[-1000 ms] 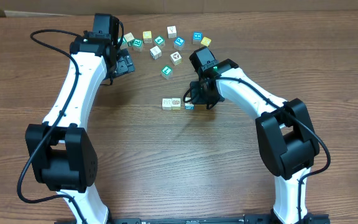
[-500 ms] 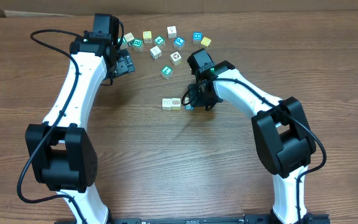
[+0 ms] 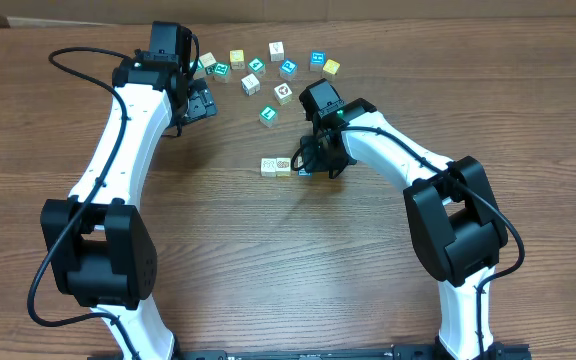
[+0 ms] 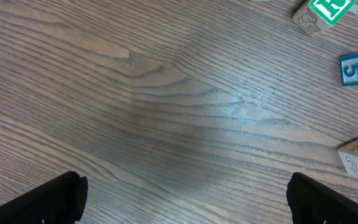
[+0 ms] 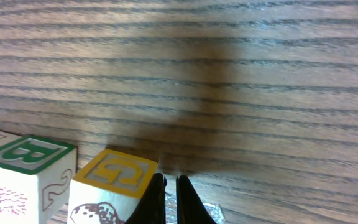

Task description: Form a horizontal line

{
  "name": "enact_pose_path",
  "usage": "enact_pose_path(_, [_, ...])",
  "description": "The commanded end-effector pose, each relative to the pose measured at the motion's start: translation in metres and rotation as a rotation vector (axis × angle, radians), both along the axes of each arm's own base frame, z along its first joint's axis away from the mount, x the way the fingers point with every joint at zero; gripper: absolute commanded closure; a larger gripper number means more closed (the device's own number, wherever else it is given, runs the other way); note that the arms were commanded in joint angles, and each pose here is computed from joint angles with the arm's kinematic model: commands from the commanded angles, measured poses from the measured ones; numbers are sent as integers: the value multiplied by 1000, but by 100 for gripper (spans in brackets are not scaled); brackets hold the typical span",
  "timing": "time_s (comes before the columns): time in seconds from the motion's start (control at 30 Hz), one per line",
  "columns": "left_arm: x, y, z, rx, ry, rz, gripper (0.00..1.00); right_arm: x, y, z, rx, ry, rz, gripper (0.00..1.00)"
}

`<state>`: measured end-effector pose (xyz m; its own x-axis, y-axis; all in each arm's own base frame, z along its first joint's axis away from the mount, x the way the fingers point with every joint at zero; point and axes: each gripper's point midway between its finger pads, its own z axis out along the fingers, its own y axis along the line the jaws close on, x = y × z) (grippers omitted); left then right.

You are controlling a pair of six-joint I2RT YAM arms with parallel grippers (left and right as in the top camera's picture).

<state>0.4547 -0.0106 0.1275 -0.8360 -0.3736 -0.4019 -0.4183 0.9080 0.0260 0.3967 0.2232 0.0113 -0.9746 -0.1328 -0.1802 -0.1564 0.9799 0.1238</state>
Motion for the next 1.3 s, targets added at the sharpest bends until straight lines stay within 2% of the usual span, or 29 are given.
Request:
enact_pose_path(0.0, [5, 1, 3, 12, -10, 1, 0, -3, 5, -4, 19, 12, 6, 96])
enact_pose_path(0.3, [5, 1, 3, 12, -10, 1, 0, -2, 8, -2, 37, 13, 5, 96])
enact_pose_path(0.63, [5, 1, 3, 12, -10, 1, 0, -8, -1, -4, -2, 45, -73, 96])
enact_pose_path(1.27, [5, 1, 3, 12, -10, 1, 0, -11, 4, -4, 16, 56, -48, 96])
